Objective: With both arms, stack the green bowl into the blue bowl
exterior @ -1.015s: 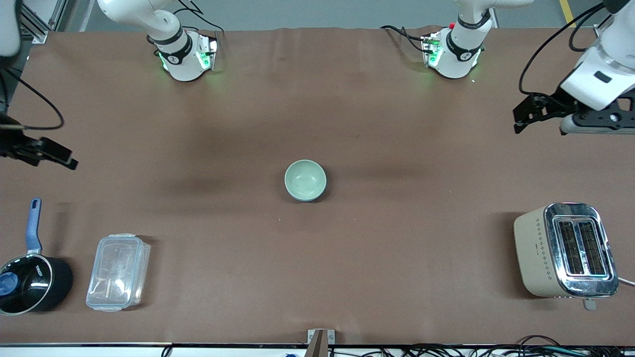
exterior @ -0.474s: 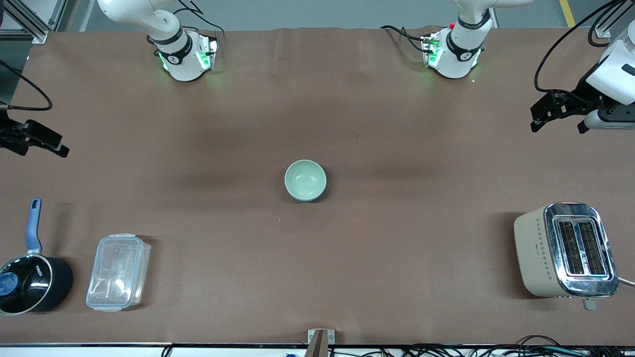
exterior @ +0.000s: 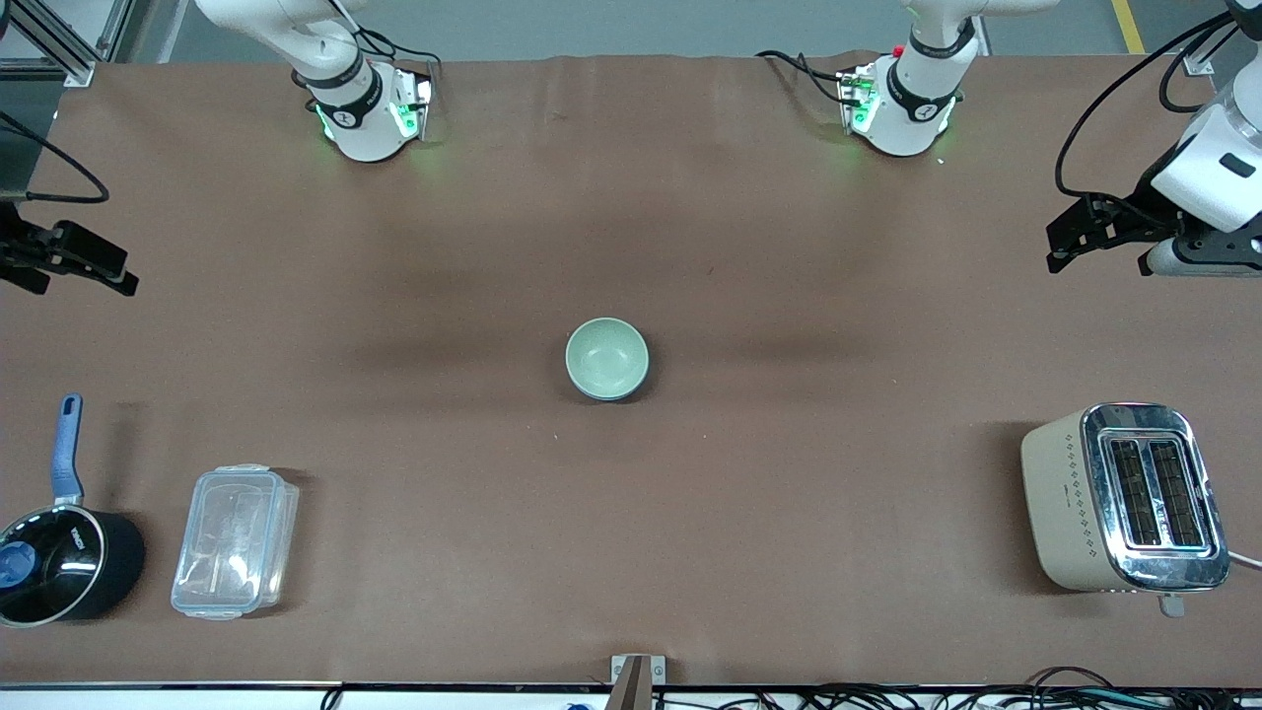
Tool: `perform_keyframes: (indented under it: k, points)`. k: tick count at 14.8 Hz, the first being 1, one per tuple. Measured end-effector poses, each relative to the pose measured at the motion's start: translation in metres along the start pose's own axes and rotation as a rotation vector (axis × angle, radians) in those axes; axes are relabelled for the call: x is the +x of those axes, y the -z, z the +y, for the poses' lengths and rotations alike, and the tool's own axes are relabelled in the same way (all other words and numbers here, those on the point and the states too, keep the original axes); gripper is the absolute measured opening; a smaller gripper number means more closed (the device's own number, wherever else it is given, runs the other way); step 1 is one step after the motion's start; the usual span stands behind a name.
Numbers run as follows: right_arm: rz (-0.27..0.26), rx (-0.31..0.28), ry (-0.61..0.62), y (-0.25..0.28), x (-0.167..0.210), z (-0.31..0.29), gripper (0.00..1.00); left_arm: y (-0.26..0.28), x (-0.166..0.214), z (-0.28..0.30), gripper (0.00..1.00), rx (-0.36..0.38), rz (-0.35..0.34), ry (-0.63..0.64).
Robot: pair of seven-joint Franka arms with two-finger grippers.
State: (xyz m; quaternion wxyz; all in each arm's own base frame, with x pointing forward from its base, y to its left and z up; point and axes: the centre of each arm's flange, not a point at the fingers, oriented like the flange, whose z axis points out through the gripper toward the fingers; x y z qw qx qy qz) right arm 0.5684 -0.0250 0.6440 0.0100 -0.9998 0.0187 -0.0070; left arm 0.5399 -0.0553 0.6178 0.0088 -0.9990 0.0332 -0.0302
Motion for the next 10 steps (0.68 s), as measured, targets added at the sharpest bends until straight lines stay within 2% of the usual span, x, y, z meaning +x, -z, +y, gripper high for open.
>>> perform_keyframes:
  k: [6, 10]
  points:
    - [0.024, -0.005, 0.003, 0.027, -0.024, 0.002, 1.00, 0.000, 0.002, 0.000, 1.00, 0.000, 0.000, 0.000]
    - [0.015, -0.005, 0.009, 0.024, -0.025, -0.001, 1.00, 0.001, 0.002, 0.002, 1.00, -0.001, 0.003, -0.004]
